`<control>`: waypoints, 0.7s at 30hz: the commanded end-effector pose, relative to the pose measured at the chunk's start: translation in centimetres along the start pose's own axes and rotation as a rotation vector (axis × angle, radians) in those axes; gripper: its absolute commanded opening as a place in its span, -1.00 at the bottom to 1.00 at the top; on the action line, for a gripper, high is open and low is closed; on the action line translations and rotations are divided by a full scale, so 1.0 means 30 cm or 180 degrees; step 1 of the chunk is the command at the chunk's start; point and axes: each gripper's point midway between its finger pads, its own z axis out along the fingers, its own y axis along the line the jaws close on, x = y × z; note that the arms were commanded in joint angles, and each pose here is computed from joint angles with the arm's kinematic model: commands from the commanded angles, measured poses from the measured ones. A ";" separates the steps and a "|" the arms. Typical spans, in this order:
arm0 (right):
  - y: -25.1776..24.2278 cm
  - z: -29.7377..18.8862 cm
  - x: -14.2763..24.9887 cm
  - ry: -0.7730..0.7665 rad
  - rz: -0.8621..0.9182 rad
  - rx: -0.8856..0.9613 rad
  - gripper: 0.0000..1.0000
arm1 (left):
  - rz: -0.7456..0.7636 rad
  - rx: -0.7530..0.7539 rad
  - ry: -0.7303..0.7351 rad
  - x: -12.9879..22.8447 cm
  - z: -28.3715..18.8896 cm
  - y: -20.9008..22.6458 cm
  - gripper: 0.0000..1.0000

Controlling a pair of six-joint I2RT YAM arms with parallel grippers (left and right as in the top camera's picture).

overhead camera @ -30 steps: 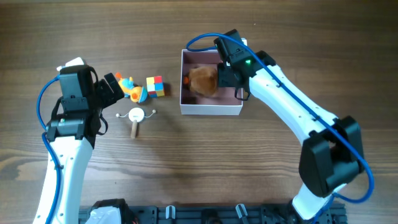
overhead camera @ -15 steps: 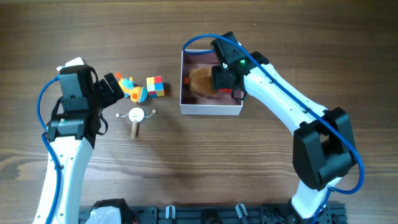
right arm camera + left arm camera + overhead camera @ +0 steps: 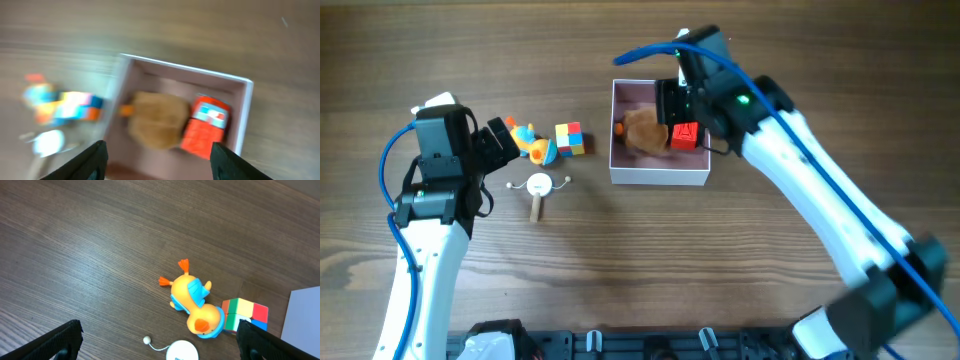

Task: Pack container
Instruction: 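Place the red fire truck in the box beside the plush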

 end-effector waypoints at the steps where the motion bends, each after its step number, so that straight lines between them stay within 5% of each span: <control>1: 0.179 -0.090 0.035 0.0063 -0.0274 -0.0571 0.31 | 0.0048 -0.0009 -0.0056 -0.024 -0.009 -0.003 1.00; 7: 0.284 -0.033 0.130 0.0292 -0.0455 -0.0588 0.30 | 0.0048 -0.0009 -0.0056 -0.024 -0.009 -0.003 0.99; 13: 0.156 -0.026 0.118 0.0224 -0.0301 0.0053 0.40 | 0.0048 -0.0009 -0.0056 -0.024 -0.009 -0.003 1.00; 21: -0.106 -0.334 0.015 -0.0244 0.0156 0.0383 0.64 | -0.0012 0.0128 -0.0074 -0.032 -0.009 -0.029 0.99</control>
